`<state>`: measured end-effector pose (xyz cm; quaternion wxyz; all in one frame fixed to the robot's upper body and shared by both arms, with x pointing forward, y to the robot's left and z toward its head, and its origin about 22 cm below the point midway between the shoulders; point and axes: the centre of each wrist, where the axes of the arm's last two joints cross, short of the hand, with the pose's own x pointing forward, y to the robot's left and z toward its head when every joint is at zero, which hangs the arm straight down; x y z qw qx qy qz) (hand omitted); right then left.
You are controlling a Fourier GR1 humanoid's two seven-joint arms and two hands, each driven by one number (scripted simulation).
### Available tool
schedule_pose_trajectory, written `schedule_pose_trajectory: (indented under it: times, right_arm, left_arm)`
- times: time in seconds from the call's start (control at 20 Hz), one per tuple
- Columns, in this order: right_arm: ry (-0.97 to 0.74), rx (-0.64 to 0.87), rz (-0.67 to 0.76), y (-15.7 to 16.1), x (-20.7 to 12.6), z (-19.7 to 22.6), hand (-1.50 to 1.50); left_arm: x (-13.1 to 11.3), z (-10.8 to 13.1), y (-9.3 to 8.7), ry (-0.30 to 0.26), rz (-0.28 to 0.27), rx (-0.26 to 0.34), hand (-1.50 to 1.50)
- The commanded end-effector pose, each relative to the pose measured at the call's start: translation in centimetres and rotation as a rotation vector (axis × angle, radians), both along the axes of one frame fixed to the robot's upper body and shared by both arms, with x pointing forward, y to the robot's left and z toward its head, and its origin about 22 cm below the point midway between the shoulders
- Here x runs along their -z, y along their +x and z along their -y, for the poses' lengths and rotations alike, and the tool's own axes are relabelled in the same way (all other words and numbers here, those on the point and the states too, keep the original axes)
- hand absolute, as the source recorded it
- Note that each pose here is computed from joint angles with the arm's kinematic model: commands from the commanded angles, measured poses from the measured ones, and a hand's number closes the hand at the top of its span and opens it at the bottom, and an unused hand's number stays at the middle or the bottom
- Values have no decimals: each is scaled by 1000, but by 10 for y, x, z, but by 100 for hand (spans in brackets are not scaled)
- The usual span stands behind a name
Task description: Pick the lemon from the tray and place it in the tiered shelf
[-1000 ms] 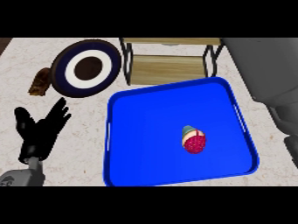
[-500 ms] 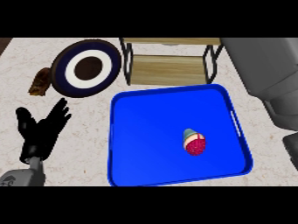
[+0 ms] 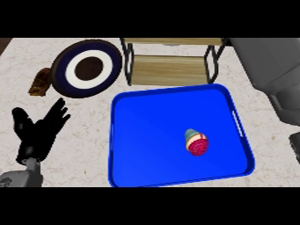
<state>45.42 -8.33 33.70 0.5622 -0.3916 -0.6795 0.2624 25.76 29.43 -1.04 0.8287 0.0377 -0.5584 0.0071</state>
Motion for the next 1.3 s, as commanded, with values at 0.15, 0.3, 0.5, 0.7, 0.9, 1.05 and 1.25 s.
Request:
schedule_pose_trajectory:
  times: [0.15,0.3,0.5,0.7,0.9,1.05,1.25]
  right_arm:
    - [280,66,68,1,-8,9,-150]
    - [417,38,78,2,-8,21,-150]
    - [540,15,106,-8,-30,3,-150]
    - [684,37,156,-1,-31,36,-150]
    - [714,174,271,-2,-35,48,-150]
    - [683,286,318,0,-45,91,-150]
    - [776,375,365,-9,-55,141,-150]
  left_arm:
    - [11,4,-6,-3,-75,-13,0]
    - [20,10,-8,-2,-64,-25,0]
    - [19,9,-14,-2,-64,-18,0]
    - [7,12,1,0,-62,-13,0]
    - [14,6,-11,14,-62,-19,0]
    - [22,4,-16,-12,-64,-44,0]
    - [17,-10,-15,-24,-70,-43,0]
